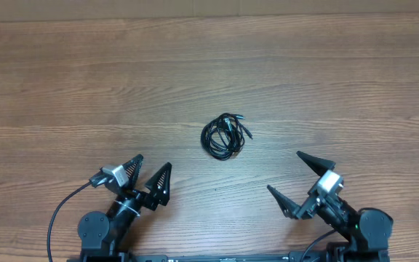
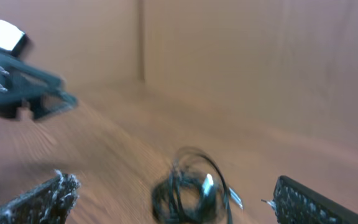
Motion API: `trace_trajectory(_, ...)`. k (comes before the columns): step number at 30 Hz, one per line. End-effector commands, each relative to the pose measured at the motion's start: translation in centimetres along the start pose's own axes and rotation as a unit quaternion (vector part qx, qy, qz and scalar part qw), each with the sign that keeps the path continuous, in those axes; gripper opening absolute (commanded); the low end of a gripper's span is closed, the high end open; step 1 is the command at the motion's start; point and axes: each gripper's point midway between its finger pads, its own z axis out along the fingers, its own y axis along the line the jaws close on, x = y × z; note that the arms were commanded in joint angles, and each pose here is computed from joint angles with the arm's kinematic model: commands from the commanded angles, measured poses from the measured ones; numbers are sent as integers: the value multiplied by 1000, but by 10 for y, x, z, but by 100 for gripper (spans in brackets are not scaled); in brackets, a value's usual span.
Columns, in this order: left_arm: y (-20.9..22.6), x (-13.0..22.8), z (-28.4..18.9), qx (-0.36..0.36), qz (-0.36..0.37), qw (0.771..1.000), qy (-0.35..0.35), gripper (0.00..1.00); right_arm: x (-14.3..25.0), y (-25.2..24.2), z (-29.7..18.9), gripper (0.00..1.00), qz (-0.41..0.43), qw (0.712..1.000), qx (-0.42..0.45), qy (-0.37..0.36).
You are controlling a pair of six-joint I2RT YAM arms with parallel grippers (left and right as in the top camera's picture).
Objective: Untangle cables
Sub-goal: 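Raise both grippers from rest and open them toward the cable bundle, then move both grippers inward over the black cable bundle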
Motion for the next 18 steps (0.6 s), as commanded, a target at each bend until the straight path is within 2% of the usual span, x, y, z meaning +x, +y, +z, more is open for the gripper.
trace_trajectory(1,-25,-16,-6,36,66,997,-7,100,-26,16,-2,100,4,998,-42,-43)
trace_trajectory(3,-32,-38,-14,9,109,994,-20,100,-62,10,-6,100,-20,997,-11,-77)
trace_trajectory(7,-32,-72,-27,-65,91,993,-26,100,-110,-7,-15,100,-16,996,63,-68)
trace_trajectory(12,-47,-89,-23,-75,38,996,23,100,-139,-13,-15,100,-9,996,84,11)
trace_trajectory(18,-64,-119,-13,-110,20,987,113,100,-157,-29,-1,100,93,980,83,157)
